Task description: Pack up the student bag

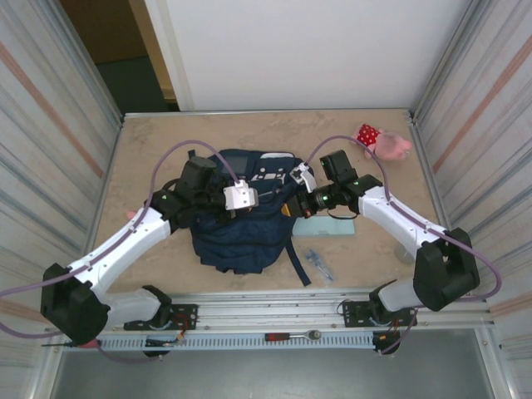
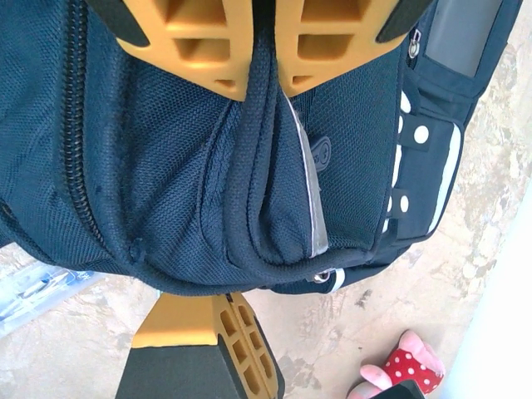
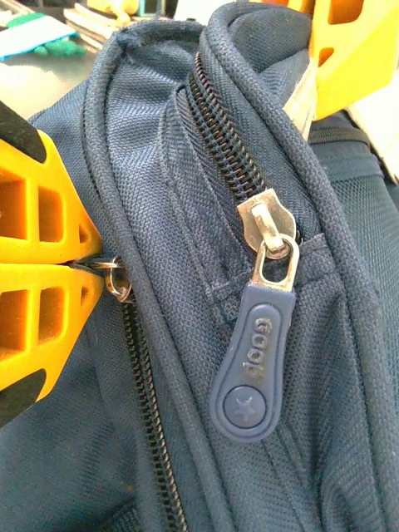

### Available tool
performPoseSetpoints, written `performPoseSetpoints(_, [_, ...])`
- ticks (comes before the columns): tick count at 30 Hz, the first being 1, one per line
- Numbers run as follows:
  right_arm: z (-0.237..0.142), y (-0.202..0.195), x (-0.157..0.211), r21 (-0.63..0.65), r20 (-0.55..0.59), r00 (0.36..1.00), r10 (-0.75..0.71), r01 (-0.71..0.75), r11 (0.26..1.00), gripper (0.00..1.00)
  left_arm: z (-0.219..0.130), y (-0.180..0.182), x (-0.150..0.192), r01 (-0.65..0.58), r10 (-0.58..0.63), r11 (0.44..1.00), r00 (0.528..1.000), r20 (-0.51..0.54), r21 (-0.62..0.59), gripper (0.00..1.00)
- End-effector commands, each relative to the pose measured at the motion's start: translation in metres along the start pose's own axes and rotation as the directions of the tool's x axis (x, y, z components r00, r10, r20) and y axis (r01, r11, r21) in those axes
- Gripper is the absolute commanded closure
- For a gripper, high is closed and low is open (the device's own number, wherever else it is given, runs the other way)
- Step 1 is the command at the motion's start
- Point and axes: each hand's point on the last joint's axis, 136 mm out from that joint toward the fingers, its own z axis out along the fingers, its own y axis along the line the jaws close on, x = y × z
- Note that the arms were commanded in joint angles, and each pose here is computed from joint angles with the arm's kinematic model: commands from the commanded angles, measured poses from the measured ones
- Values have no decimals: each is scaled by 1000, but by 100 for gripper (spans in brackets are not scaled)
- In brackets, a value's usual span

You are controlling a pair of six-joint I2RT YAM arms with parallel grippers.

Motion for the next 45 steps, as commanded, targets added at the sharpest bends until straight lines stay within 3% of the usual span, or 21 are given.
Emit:
performPoseSetpoints(1, [-6,31,-8,-62,28,999,16,-14,998,100,0,27,-20,-9,16,994,998,62,-112,100])
performPoseSetpoints(9, [2,2,-10,40,26,996,84,-85,996,100,1,22,-31,-11,20,996,994,108,-89,100])
performPoseSetpoints(23, [2,-13,-23,52,75,990,121,-125,991,100,-2,17,-41,-17,28,997,987,158,-73,100])
performPoseSetpoints(30, [-10,16,-18,-30,64,989,132,-130,991,100,8,41,-8,63,-64,980,998,-2,-191,100])
performPoseSetpoints(36, [-28,35,-7,-43,49,988,144,-142,989,100,8,64,23,103,-156,937,979,-134,-334,100])
performPoseSetpoints(45, [-8,61,-15,-29,-24,982,185,-186,982,100,15,69,11,198,-252,917,961,-116,-346,100])
